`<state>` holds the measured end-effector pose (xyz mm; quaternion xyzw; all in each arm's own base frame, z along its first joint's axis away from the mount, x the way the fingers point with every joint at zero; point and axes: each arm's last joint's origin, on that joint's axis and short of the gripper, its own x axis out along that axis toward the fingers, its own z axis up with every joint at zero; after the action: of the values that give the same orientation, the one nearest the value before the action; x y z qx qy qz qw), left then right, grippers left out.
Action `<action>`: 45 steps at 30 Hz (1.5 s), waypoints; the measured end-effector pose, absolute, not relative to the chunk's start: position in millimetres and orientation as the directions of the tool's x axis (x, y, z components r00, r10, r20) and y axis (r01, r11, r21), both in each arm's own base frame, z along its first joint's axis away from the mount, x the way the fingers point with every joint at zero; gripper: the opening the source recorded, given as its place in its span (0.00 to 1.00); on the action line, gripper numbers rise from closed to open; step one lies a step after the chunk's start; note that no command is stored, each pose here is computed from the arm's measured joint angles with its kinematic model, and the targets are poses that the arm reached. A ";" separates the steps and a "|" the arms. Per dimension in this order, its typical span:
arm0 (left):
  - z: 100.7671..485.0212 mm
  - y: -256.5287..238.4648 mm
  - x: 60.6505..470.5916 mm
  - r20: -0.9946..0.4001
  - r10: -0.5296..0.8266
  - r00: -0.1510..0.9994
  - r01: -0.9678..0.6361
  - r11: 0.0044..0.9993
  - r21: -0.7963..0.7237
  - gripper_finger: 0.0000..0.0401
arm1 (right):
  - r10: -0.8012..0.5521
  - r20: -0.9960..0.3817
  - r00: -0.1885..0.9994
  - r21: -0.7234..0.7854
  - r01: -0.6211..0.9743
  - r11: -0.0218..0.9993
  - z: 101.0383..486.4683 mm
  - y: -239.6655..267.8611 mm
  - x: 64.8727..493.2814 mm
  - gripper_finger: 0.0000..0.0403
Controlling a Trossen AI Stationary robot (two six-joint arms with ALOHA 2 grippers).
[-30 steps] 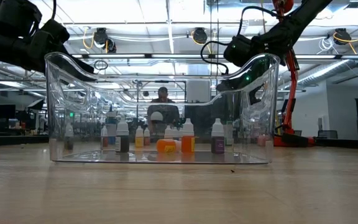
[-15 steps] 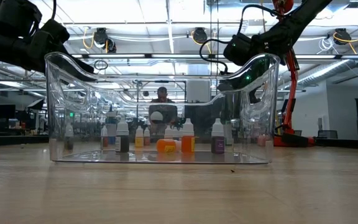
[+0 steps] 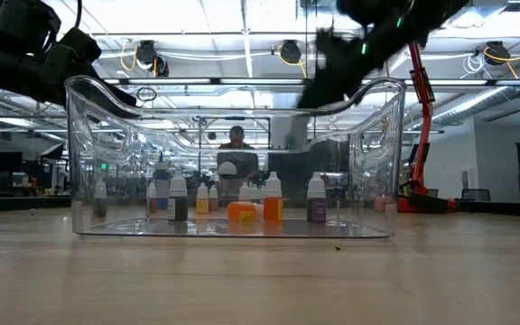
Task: Pick & Place food coloring
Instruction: Put the large green food coloring bottle into the transparent bin
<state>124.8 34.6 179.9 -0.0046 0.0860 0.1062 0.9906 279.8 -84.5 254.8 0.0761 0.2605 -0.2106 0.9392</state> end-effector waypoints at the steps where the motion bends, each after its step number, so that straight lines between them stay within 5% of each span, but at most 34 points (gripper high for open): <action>1: 180.0 34.6 124.8 -0.171 0.210 0.963 -0.211 0.977 0.009 0.57 | -0.326 -0.492 0.807 0.039 0.395 0.918 265.1 -71.7 281.3 0.31; 8: 179.9 34.7 124.8 -0.171 0.210 0.962 -0.212 0.977 0.009 0.57 | -0.208 -0.417 0.885 -0.007 0.226 0.974 310.8 21.5 296.3 0.31; 16: 179.9 34.7 124.8 -0.172 0.210 0.962 -0.212 0.977 0.009 0.57 | -0.134 -0.537 0.833 0.008 0.164 0.986 278.2 84.1 328.0 0.31; 27: 180.0 34.6 124.8 -0.172 0.210 0.962 -0.212 0.977 0.009 0.57 | -0.234 -0.657 0.717 0.013 0.321 0.947 250.5 81.4 332.4 0.31; 45: 180.4 34.7 124.8 -0.169 0.211 0.963 -0.213 0.977 0.009 0.57 | -0.168 -0.752 0.638 0.062 0.321 0.945 217.6 81.2 344.7 0.30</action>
<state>124.8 34.7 180.4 -0.0045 0.0846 0.1069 0.9906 344.7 81.2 217.6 0.0952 0.4033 -0.1358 0.8999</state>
